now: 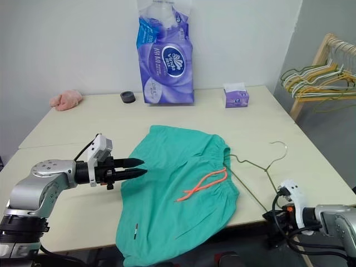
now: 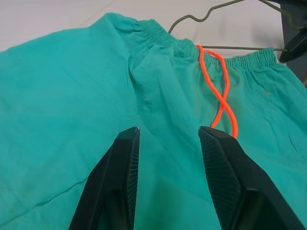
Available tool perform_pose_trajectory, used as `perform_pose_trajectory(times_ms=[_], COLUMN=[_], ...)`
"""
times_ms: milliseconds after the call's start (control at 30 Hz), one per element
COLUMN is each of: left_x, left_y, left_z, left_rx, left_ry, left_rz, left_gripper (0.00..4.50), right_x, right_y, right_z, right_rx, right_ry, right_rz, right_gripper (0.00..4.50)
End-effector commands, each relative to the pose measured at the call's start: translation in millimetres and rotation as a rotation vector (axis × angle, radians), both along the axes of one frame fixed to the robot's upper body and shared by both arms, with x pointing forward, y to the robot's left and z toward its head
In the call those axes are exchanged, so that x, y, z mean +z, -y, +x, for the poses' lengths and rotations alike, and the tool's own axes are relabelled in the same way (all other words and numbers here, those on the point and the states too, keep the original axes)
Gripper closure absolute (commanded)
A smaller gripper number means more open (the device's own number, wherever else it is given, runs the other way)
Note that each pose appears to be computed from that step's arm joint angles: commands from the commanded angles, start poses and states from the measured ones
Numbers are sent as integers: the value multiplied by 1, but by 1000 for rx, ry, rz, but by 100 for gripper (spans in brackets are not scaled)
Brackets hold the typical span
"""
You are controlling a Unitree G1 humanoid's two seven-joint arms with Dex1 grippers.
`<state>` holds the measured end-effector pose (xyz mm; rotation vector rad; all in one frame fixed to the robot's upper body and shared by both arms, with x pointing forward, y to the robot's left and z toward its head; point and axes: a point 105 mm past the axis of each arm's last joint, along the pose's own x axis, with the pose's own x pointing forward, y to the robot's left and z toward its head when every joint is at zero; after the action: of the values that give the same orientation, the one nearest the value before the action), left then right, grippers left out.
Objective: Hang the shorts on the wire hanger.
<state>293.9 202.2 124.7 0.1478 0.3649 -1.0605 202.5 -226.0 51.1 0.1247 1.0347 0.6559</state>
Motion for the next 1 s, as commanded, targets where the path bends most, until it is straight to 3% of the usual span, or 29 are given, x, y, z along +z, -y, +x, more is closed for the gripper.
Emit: perform_pose_trajectory(times_ms=[33,333,667,1000], left_x=[10,15,14,14], left_y=[0,-7,-4,0], left_z=[2,9,5,7], left_rx=[-1,52,59,72], left_ry=[49,77,83,99], left_rz=[13,12,1,-16], left_gripper=[245,245,245,245], right_x=[7,10,3,17], right_y=[-6,-17,-42,-71], right_z=[9,49,67,111], right_rx=[37,49,121,24], right_ry=[25,-7,-92,6], right_rz=[29,64,99,201], right_gripper=[450,450,450,450])
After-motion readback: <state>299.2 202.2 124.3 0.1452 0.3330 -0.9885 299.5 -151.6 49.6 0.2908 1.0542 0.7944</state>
